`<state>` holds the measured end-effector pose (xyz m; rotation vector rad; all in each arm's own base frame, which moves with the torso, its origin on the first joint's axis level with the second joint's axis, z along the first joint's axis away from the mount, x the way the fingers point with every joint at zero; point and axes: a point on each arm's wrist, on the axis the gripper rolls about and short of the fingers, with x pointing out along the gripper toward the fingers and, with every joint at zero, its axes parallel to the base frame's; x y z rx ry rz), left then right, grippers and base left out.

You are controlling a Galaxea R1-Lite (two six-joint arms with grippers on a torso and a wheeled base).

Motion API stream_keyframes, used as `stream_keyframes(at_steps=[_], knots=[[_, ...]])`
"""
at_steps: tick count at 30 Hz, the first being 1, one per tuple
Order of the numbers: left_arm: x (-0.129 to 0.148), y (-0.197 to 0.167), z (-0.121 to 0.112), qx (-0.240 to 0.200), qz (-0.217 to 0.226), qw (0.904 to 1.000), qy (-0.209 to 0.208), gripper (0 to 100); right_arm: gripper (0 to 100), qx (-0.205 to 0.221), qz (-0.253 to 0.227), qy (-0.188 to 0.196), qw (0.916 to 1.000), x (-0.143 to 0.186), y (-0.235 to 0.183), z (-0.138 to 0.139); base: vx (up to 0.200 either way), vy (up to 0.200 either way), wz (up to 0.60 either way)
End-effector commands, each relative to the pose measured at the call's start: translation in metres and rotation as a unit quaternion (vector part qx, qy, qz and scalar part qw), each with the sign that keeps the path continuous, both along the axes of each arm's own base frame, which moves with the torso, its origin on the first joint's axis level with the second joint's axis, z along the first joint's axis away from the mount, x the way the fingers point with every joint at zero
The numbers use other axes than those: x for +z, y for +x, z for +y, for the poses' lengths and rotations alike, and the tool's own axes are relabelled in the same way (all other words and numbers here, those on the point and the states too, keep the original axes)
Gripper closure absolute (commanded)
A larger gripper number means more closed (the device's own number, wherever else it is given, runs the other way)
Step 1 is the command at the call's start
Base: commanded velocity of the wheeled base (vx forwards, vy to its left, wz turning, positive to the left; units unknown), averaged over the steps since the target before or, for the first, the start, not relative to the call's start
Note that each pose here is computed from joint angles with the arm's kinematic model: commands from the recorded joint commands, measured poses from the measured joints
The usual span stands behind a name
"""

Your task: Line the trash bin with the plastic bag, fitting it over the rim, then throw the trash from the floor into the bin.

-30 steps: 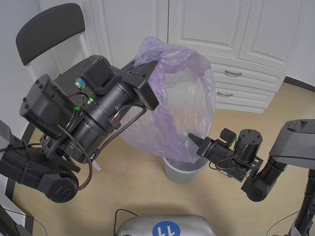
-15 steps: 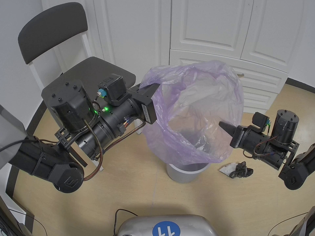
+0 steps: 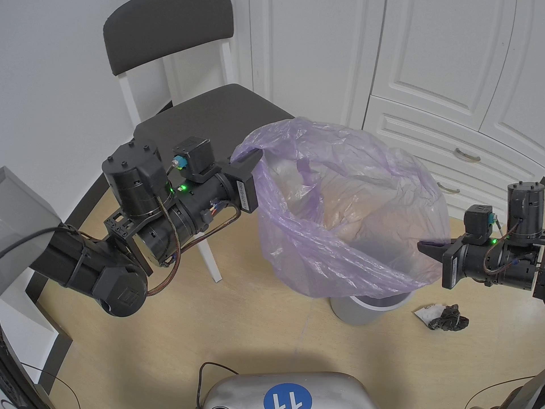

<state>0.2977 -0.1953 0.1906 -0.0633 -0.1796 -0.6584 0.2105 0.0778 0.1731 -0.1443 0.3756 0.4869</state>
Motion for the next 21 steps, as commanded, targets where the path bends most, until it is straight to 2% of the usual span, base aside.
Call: stream_keyframes(at_steps=[1,2,8,10,11,16,17,19,21], knots=[[-0.010,0.008,0.002,0.006,0.017,0.9998,0.006,100,100,-0.009,-0.023,0.003,0.9997,0.012,-0.010,-0.010,0.000,0.000,0.00],[-0.009,0.007,0.002,0.005,0.017,0.9998,0.006,100,100,-0.010,-0.024,0.004,0.9997,0.011,-0.009,-0.011,0.000,0.000,0.00],[-0.012,0.005,-0.003,-0.004,0.022,0.9997,0.007,100,100,0.021,-0.104,0.028,0.9940,0.003,-0.009,-0.008,0.000,0.000,0.00],[-0.012,0.005,-0.003,-0.004,0.022,0.9997,0.007,100,100,0.021,-0.104,0.028,0.9940,0.003,-0.009,-0.008,0.000,0.000,0.00],[-0.012,0.002,-0.006,-0.010,0.023,0.9997,0.007,100,100,0.040,-0.121,0.048,0.9907,0.004,-0.003,-0.005,0.000,0.000,0.00],[-0.013,-0.002,-0.009,-0.018,0.028,0.9994,0.003,100,100,0.041,-0.131,0.091,0.9863,0.004,0.005,-0.002,0.000,0.000,0.00],[-0.013,-0.004,-0.012,-0.023,0.030,0.9993,0.003,100,100,0.045,-0.148,0.110,0.9818,0.005,0.006,-0.001,0.000,0.000,0.00],[-0.014,-0.005,-0.014,-0.027,0.032,0.9991,0.004,100,100,0.058,-0.173,0.123,0.9756,0.006,0.004,-0.001,0.000,0.000,0.00],[-0.014,-0.007,-0.016,-0.030,0.033,0.9990,0.004,100,100,0.071,-0.173,0.129,0.9738,0.005,0.005,-0.001,0.000,0.000,0.00]])
